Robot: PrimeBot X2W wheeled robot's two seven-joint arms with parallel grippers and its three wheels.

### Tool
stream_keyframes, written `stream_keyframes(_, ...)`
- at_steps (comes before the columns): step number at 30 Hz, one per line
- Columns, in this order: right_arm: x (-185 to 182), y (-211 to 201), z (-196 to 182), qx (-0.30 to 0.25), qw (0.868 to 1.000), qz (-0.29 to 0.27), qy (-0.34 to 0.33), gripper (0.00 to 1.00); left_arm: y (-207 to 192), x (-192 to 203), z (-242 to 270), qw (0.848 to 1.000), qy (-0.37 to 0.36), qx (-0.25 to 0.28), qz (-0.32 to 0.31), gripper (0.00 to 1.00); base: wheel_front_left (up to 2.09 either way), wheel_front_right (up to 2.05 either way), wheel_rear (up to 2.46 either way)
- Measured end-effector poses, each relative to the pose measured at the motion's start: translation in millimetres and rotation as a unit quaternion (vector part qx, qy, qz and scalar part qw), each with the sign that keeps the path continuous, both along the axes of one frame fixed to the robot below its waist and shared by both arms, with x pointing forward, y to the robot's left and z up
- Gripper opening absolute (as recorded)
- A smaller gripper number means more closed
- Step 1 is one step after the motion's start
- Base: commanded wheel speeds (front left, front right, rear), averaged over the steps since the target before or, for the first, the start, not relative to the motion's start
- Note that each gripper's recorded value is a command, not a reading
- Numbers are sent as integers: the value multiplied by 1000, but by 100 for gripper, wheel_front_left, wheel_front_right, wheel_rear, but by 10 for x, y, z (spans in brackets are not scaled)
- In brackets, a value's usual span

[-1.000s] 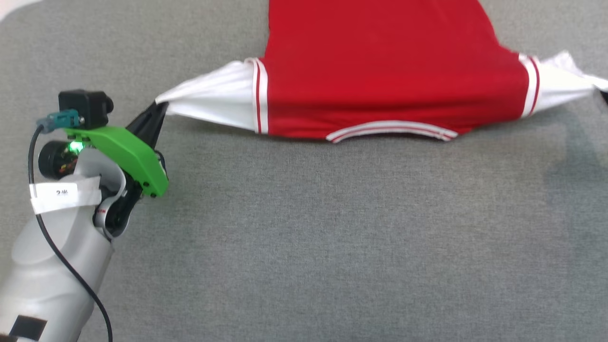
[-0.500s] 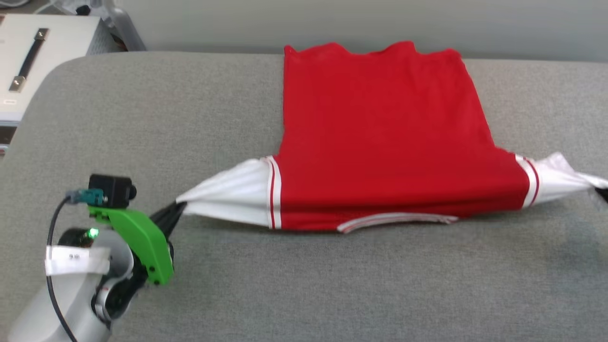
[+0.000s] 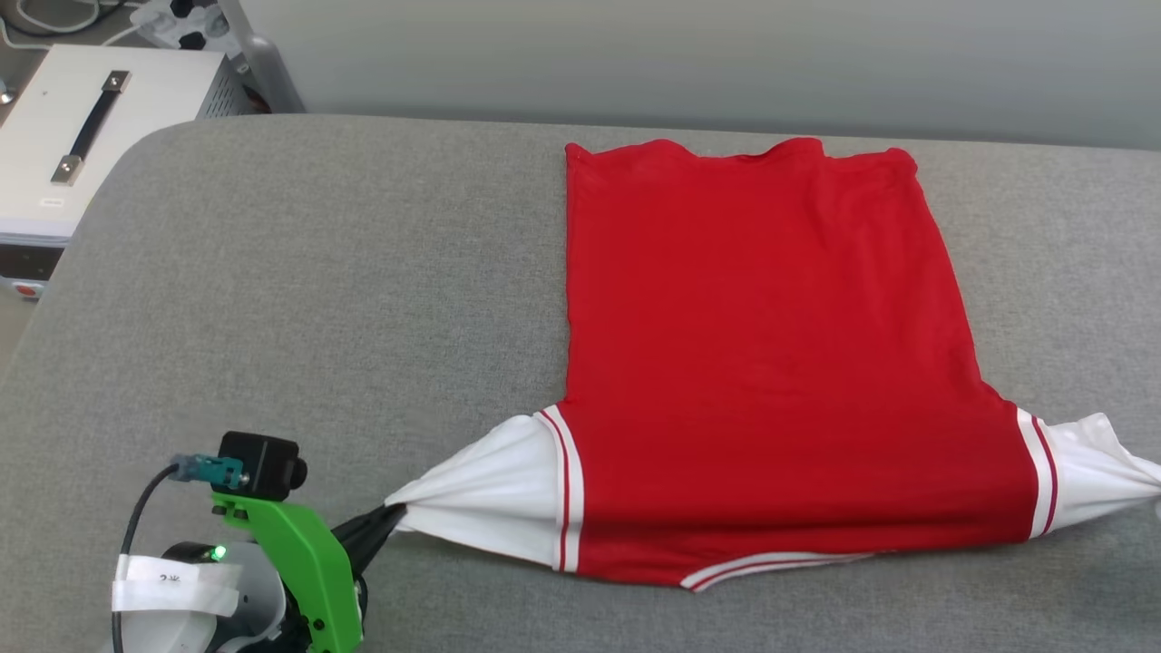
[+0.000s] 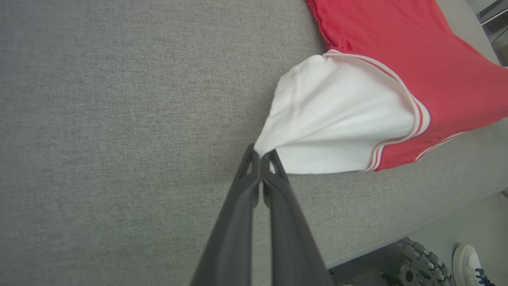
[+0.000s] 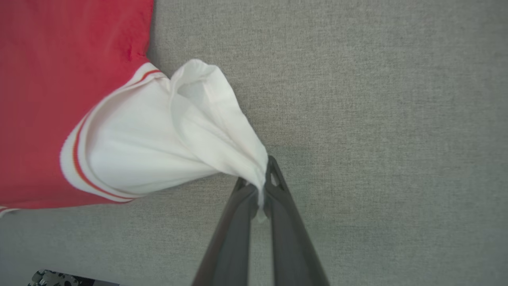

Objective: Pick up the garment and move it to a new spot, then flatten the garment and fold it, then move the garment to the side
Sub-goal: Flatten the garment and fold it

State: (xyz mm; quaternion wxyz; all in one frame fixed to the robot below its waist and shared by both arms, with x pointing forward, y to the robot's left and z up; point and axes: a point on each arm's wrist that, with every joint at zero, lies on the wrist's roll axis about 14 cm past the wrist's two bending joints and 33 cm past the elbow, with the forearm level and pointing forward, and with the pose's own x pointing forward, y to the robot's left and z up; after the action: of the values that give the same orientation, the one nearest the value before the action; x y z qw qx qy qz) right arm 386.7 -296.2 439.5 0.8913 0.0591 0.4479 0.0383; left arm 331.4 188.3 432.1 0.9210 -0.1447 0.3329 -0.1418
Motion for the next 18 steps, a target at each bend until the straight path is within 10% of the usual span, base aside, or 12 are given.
stream_keyframes(6, 26, 159, -55, -10, 1000, 21, 17, 0, -155, -26, -27, 1000, 18, -10, -21, 0, 0, 0, 0)
stream_keyframes(7, 50, 197, -45, -16, 999, 30, 14, 62, -182, -40, -43, 999, 24, -10, -26, 0, 0, 0, 0)
stream_keyframes(8, 100, 229, -19, -24, 999, 39, 6, 100, -233, -66, -64, 999, 32, -11, -37, 0, 0, 0, 0)
stream_keyframes(18, 644, 579, 100, -16, 996, 92, -17, 100, -486, -174, -142, 993, 81, -7, -86, 0, 0, 0, 0)
